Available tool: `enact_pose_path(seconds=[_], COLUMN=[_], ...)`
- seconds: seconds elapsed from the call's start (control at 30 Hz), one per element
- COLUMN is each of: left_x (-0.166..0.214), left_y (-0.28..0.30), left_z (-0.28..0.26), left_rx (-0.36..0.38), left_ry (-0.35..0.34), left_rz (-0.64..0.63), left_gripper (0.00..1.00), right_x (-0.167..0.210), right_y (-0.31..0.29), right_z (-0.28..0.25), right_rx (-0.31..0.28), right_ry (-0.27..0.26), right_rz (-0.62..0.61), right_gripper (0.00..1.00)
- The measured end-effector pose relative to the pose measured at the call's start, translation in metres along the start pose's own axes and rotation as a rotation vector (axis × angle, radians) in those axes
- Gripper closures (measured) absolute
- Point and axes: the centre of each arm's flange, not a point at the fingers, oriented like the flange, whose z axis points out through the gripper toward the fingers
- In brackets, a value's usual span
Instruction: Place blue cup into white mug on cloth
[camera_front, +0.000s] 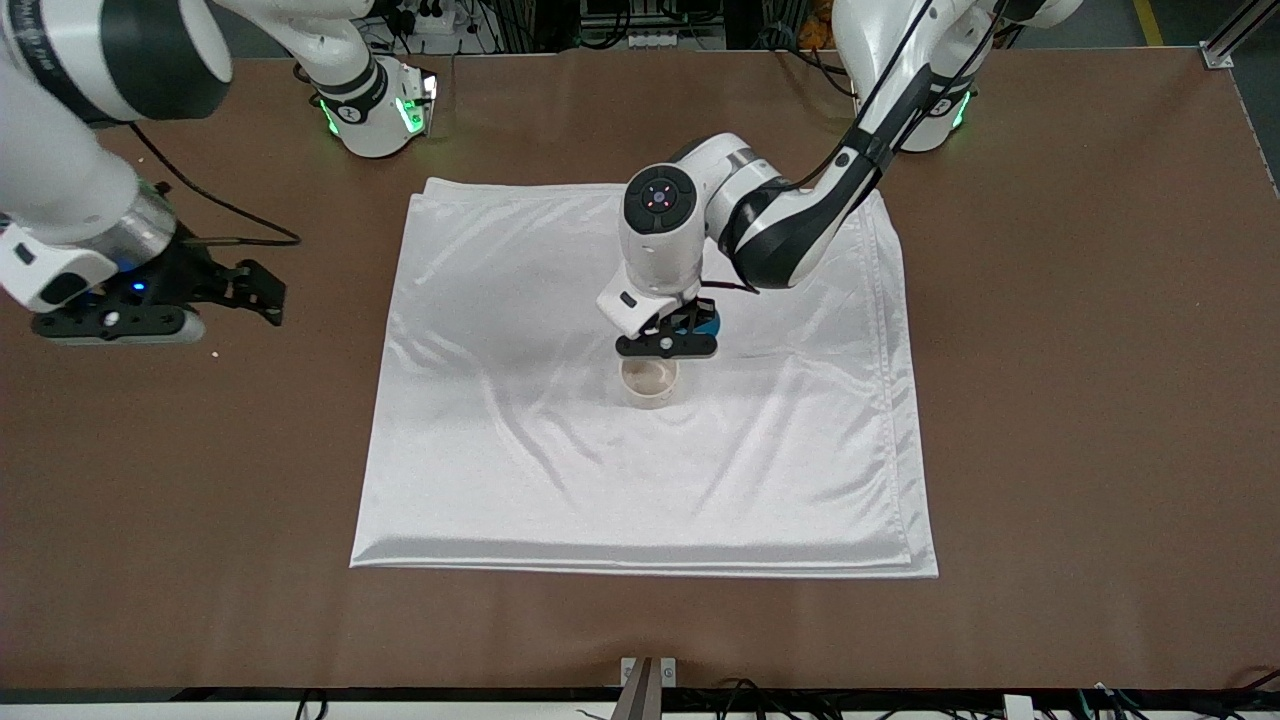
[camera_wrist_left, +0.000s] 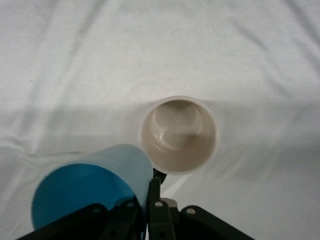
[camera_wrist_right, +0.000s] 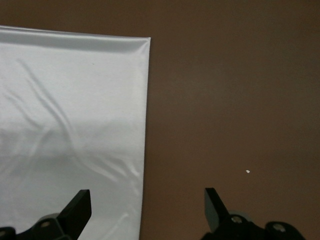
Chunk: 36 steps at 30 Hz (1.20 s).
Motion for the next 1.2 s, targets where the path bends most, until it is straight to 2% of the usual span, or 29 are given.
enact_pose_path(seconds=[0.2,0.43,0.87,1.2], left_x=[0.009,0.008,0.009,0.007], left_y=[0.010,0.027,0.034,0.041], left_z=[0.008,0.019,0.024,0.042], left_rx=[-0.008,0.001,-0.013,-0.035], left_ry=[0.054,0.119,0.129,0.107], left_rz=[-0.021,-0.017,-0.032,-0.045], left_gripper=[0.96,0.96,0.96,0.96], right_x=[-0.003,-0.004,-0.003,-0.006], right_y=[0.061,0.068,0.054,0.054], right_z=[0.000,-0.008,-0.041,-0.058], right_rx=[0.017,0.026,0.022,0.022], right_ry=[0.001,0.020,0.082,0.083], right_rz=[0.001,-0.015,-0.039,-0.038], right_gripper=[0.00,0.00,0.00,0.00])
